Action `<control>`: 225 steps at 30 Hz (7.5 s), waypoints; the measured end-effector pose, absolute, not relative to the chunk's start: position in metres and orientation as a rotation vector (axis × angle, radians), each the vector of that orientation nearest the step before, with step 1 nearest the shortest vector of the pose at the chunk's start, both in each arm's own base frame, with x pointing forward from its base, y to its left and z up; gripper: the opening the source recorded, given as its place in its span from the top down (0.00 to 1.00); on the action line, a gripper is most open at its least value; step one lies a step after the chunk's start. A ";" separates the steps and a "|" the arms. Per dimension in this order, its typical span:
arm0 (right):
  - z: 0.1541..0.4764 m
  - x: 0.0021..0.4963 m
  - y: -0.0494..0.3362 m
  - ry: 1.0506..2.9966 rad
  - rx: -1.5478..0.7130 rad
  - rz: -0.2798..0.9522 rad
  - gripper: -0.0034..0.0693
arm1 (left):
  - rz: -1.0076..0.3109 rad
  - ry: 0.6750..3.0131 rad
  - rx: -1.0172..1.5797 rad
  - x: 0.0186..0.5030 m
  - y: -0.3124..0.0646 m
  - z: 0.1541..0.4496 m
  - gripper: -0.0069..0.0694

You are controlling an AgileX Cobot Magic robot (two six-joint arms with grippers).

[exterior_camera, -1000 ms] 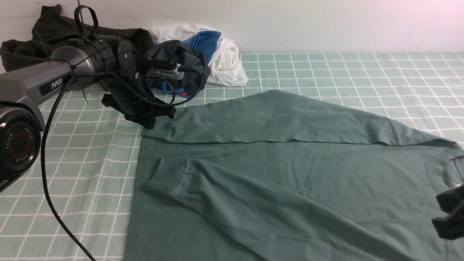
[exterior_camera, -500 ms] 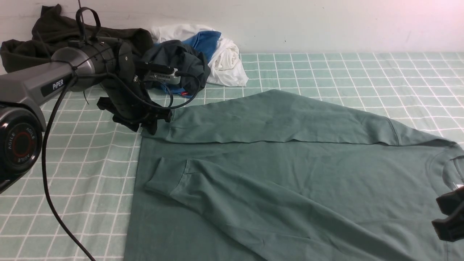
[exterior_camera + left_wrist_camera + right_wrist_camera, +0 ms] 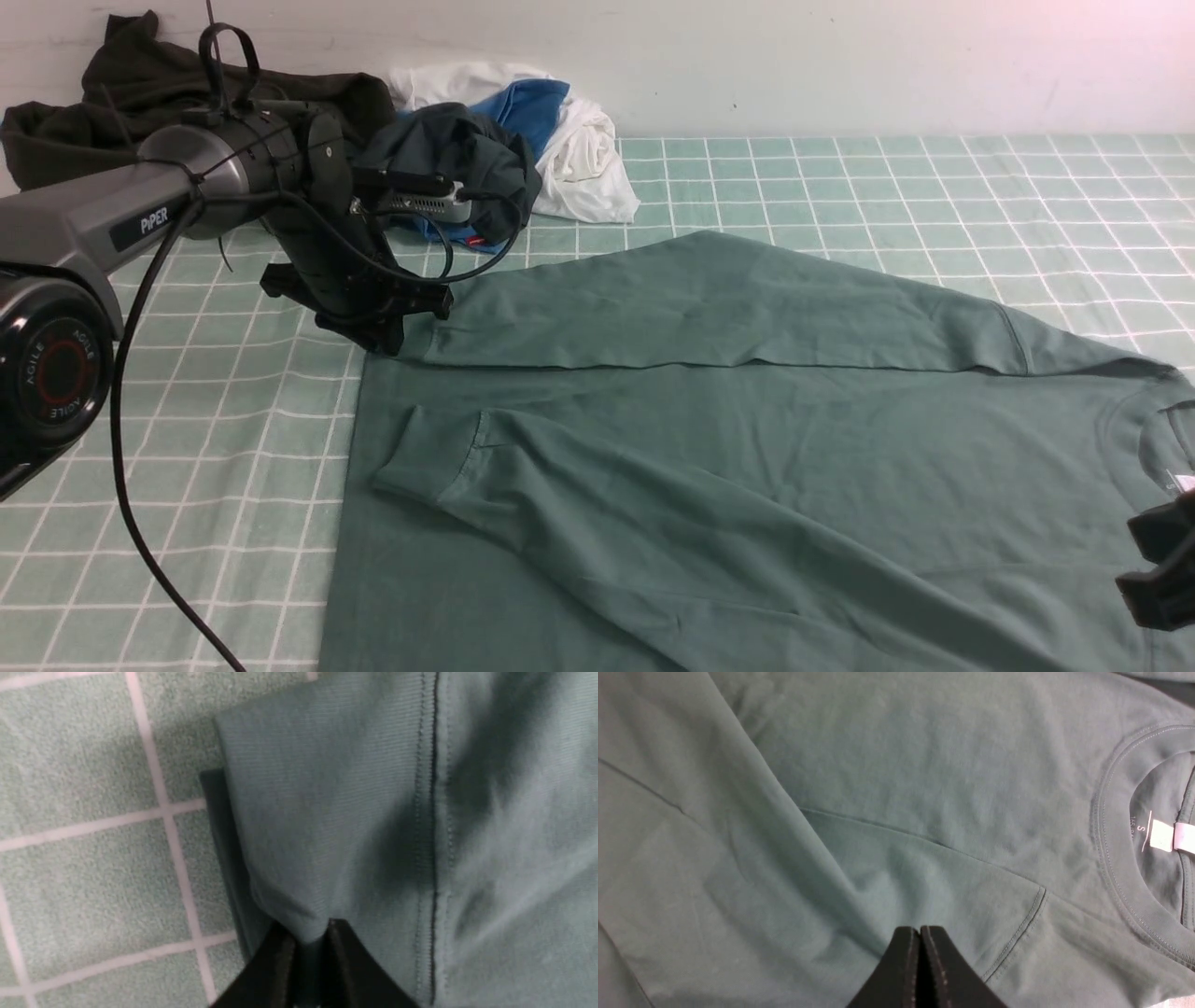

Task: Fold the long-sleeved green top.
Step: Use the left arm to clamp the cuff farthest from it, then use the left arm to drag and drop the cuff onto the cuff closest to the left arm, then use both arms simultaneously to clamp the lower edge of the clothing fabric, then use both arms to drag the lower edge of the fabric forward and fold it over the upper edge, then use the right arm to clamp the right edge of the fabric

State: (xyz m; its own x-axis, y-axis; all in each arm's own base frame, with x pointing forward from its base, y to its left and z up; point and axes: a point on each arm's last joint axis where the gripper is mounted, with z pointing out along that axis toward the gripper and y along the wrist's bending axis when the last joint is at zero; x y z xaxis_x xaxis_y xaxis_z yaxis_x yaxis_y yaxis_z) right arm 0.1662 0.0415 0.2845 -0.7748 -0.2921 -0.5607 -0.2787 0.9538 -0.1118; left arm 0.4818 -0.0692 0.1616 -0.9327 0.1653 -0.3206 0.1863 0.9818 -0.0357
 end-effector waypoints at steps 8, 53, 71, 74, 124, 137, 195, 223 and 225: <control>0.284 0.166 0.041 2.506 -0.403 -0.031 0.97 | -0.098 2.763 0.266 0.477 -0.071 0.190 0.88; 0.289 0.141 0.057 2.608 -0.642 -0.041 0.97 | -0.331 2.816 0.610 0.221 -0.107 0.205 0.45; 0.325 0.134 0.071 2.570 -0.777 0.161 0.97 | -0.076 2.567 1.857 0.116 -0.143 0.167 0.29; 0.325 0.134 0.071 2.564 -0.780 0.161 0.97 | -0.077 2.506 1.903 0.108 -0.146 0.162 0.29; 0.272 0.136 0.087 2.463 -1.489 0.248 0.87 | 0.162 2.589 1.792 0.102 -0.125 0.206 0.90; 0.171 0.138 0.069 2.259 -1.904 -0.068 0.37 | 0.135 2.556 1.773 0.104 -0.128 0.206 0.90; 0.204 0.437 0.081 2.373 -1.188 -0.235 0.90 | 0.261 2.643 1.004 0.456 -0.076 0.222 0.89; 0.164 0.441 0.147 2.486 -0.668 0.189 0.46 | 0.243 2.773 0.579 0.446 -0.104 0.258 0.73; 0.164 0.450 0.136 2.454 -0.569 0.174 0.46 | 0.241 2.760 0.572 0.440 -0.104 0.271 0.81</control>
State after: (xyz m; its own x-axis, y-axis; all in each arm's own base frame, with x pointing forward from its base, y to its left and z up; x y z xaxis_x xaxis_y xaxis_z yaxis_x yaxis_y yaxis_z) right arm 0.4504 0.1356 0.1638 -0.7239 -0.3579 -0.5898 -0.4376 0.8991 -0.0086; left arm 0.4404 -0.1039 0.2709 -0.8718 0.4109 -0.2666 0.3585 0.9062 0.2243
